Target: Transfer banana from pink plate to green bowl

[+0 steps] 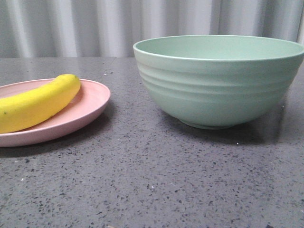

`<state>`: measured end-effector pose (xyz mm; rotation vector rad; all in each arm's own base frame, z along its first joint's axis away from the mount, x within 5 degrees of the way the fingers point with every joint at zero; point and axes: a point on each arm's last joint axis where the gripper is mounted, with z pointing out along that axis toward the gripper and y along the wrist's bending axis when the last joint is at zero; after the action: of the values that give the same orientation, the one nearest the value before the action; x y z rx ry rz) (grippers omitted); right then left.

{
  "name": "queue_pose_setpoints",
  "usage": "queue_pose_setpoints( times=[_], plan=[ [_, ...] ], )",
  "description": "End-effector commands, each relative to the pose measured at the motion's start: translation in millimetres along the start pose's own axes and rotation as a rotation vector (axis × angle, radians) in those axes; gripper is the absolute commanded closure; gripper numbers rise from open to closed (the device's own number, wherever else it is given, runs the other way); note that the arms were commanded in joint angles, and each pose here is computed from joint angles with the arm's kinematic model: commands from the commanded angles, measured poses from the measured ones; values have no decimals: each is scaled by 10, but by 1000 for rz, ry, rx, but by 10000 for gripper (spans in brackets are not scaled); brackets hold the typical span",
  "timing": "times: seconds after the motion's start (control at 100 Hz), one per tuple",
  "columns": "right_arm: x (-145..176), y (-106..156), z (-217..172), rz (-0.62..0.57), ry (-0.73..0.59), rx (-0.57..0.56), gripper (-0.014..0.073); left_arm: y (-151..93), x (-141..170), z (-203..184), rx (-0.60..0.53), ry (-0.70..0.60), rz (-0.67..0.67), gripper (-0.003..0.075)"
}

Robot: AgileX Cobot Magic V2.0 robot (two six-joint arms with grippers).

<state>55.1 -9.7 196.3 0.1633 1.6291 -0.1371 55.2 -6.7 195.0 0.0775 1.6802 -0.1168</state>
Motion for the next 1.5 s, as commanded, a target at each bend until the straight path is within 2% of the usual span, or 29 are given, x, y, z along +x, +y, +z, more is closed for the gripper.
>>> queue_pose_setpoints(
  times=[0.0,1.49],
  plan=[
    [-42,-17,-10,-1,-110,20,659,-3,-54,-16,5,-99,-11,741],
    [-42,-17,-10,-1,-110,20,659,-5,-91,-20,7,-140,-11,741]
  ],
)
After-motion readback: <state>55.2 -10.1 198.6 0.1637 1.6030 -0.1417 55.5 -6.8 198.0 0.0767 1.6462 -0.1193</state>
